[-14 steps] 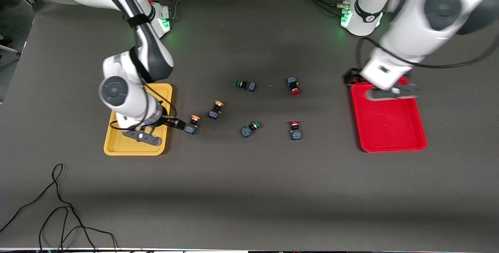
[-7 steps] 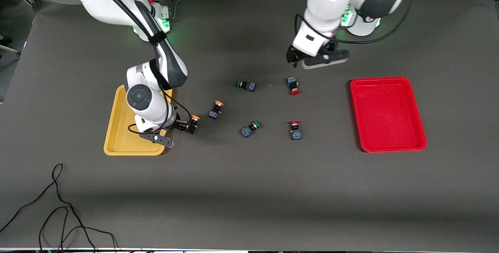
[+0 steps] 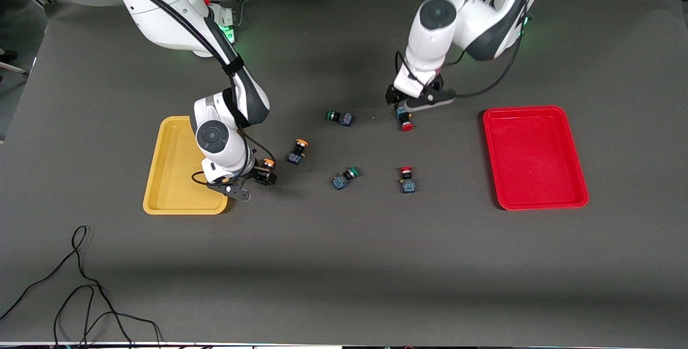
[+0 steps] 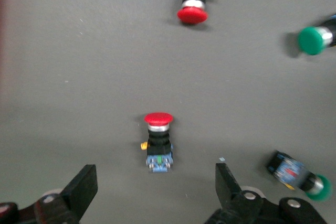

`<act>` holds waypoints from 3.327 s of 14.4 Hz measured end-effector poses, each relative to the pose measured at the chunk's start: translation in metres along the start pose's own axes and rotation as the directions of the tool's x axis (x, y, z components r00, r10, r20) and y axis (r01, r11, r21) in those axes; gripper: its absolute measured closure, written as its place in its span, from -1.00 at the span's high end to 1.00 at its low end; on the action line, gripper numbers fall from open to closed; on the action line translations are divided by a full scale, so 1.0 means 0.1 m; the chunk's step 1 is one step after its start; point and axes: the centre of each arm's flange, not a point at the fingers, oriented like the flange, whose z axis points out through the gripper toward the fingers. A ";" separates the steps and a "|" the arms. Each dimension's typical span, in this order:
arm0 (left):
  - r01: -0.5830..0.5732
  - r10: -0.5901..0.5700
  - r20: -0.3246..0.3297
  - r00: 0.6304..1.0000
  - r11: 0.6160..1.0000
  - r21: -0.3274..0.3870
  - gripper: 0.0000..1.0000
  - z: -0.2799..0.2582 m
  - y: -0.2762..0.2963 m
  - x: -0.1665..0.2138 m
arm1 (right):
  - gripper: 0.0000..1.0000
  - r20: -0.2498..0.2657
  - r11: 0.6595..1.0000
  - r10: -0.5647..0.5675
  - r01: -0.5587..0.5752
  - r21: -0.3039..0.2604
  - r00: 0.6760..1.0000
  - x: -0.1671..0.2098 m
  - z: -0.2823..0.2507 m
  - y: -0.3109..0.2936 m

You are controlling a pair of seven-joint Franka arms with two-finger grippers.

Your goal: Place red and yellow buttons in trays

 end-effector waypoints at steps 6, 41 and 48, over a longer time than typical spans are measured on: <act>-0.013 0.013 -0.008 1.000 1.000 -0.004 1.00 0.88 -0.01 0.10 | 0.70 -0.014 1.000 0.004 -0.004 0.006 1.000 -0.05 0.09 -0.06; 0.162 -0.167 0.065 0.984 0.983 0.083 -0.10 1.09 0.08 0.19 | 1.00 0.096 0.997 -0.071 0.070 0.014 0.993 0.52 -0.87 2.07; -0.050 0.041 0.094 0.995 0.995 0.092 -0.18 -0.04 0.05 0.85 | 1.00 0.083 0.994 0.079 -0.085 0.072 0.993 0.53 -1.89 0.70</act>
